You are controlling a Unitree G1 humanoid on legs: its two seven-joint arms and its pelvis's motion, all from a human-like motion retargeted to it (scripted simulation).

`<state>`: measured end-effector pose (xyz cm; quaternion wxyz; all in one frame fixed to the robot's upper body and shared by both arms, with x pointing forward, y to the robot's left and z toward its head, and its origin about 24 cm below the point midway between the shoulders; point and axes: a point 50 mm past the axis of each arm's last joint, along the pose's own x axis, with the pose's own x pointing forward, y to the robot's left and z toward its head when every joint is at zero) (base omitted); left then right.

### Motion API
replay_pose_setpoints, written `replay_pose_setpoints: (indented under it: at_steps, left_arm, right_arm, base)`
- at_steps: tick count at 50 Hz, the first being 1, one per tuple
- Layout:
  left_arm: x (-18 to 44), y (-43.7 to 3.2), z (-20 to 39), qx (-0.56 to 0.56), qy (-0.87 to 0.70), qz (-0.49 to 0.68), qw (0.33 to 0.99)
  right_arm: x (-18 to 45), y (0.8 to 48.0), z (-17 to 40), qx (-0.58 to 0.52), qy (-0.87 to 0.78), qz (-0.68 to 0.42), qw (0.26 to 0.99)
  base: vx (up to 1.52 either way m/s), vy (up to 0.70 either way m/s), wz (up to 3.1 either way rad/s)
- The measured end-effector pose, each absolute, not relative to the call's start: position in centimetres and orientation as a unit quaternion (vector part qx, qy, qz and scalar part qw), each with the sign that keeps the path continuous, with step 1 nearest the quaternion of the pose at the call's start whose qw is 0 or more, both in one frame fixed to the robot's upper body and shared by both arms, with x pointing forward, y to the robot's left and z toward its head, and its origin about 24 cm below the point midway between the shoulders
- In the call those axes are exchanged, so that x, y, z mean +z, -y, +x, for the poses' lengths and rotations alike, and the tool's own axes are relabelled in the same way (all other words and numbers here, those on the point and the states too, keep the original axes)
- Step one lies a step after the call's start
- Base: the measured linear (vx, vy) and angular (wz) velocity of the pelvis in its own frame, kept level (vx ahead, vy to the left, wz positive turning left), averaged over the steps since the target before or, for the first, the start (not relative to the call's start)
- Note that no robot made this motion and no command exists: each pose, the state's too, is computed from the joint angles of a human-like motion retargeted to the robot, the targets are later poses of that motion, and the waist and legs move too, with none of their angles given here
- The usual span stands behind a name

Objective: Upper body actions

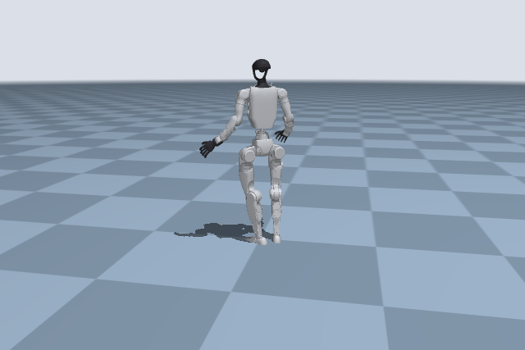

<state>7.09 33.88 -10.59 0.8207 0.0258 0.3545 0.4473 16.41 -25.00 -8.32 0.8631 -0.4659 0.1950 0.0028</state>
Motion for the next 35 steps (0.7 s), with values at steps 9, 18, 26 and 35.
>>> replay_pose_setpoints:
  at_steps: [9,18,26,35]
  left_arm:
    - [-17.5,-19.1,-4.9,0.002,-0.758,-0.095,0.645]
    - [-17.5,-14.5,-6.2,0.119,-0.760,-0.150,0.621]
    - [-17.2,-19.1,-6.1,0.031,-0.780,-0.084,0.619]
    - [-17.7,-20.4,-3.4,0.034,-0.745,0.040,0.665]
  right_arm:
    - [-17.6,19.2,-3.7,0.254,-0.680,-0.293,0.622]
    - [-17.5,18.8,-5.1,0.116,-0.760,-0.060,0.637]
    - [-17.6,21.4,-0.3,0.160,-0.719,-0.128,0.665]
    - [-16.8,23.2,6.7,-0.096,-0.603,-0.059,0.789]
  base:
    - [0.02,0.00,-0.33]
    - [-0.01,0.00,0.47]
    - [-0.02,0.01,-0.14]
    - [-0.01,0.00,0.02]
